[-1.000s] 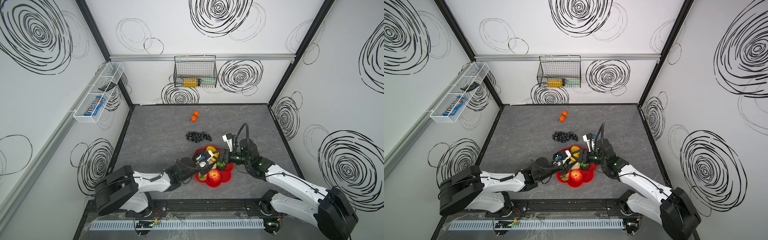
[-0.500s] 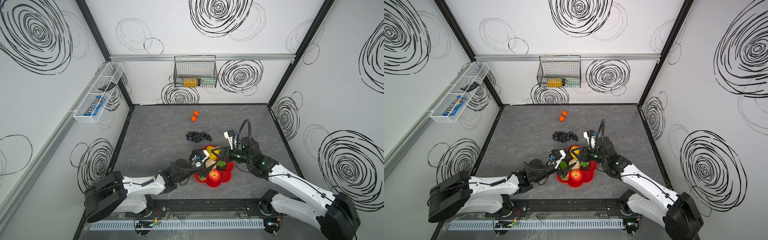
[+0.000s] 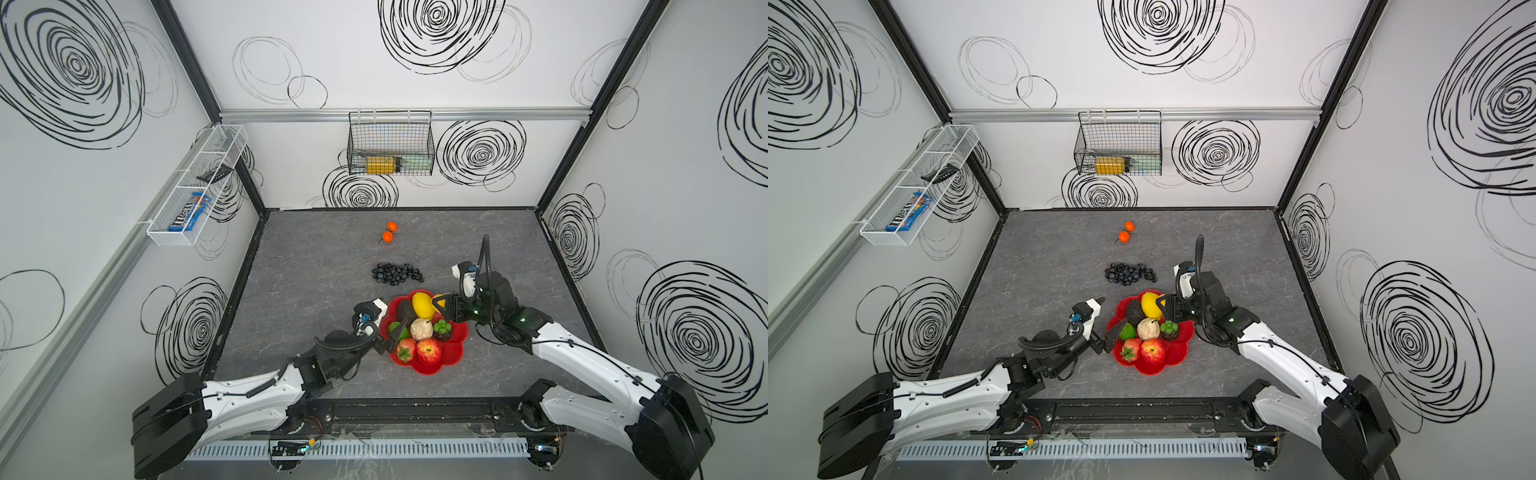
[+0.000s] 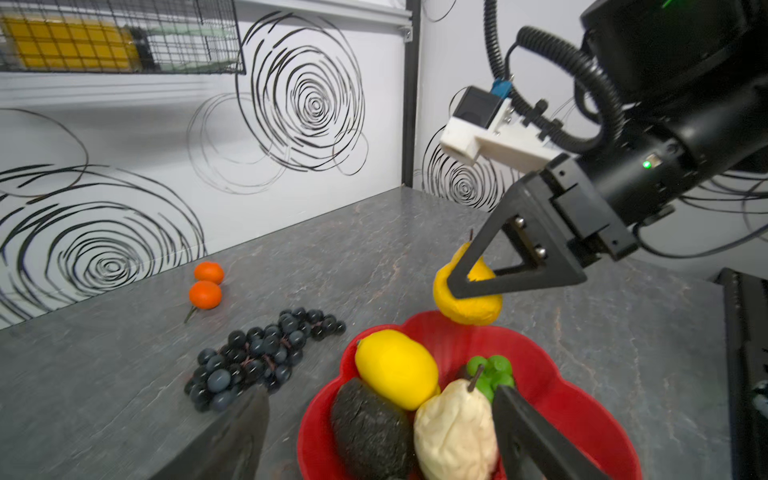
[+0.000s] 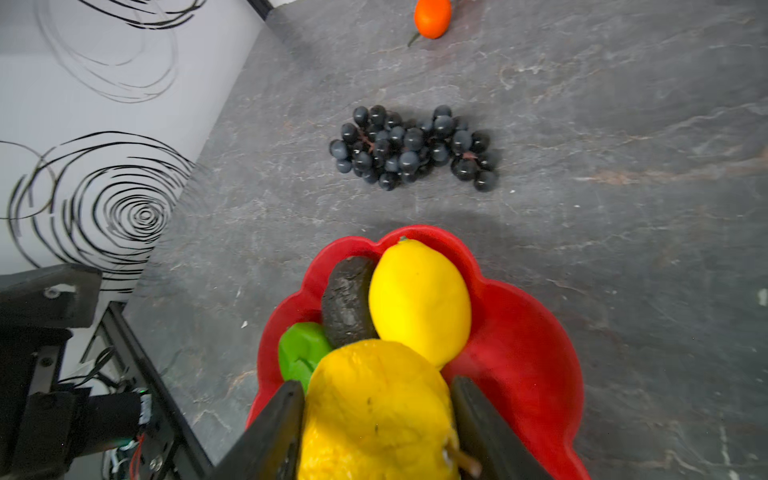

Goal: Arrange fruit in a fruit bowl
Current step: Place the fruit in the fruit bowl.

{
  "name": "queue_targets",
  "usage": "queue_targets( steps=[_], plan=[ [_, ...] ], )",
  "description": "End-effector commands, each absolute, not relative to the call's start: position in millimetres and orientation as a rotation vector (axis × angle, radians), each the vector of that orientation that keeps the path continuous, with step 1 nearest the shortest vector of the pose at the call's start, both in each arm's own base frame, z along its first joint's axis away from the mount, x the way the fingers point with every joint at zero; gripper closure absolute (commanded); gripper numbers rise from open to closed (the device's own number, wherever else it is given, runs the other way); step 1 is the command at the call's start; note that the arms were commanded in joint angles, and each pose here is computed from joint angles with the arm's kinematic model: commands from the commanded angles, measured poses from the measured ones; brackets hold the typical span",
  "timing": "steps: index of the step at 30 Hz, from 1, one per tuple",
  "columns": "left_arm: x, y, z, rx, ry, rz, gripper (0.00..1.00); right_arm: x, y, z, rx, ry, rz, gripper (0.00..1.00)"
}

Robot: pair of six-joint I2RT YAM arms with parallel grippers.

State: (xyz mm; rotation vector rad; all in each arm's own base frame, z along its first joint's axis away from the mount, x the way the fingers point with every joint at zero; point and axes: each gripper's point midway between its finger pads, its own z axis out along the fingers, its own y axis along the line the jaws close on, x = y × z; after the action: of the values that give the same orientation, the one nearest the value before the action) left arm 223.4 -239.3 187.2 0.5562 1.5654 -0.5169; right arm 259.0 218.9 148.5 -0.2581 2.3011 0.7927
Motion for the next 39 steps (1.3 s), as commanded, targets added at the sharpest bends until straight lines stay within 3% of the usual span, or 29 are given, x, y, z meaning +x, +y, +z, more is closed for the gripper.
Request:
queue_targets(
  steps=[1,13,39],
  plan=[
    [236,-218,196,0.413,1.557,-0.498,0.12,275,208,148,-0.251,2.299,0.672,0.42],
    [255,-183,193,0.252,1.597,-0.52,0.11,287,201,107,-0.207,2.391,0.537,0.43],
    [257,-184,189,0.26,1.611,-0.523,0.11,282,205,82,-0.256,2.48,0.329,0.42]
  ],
)
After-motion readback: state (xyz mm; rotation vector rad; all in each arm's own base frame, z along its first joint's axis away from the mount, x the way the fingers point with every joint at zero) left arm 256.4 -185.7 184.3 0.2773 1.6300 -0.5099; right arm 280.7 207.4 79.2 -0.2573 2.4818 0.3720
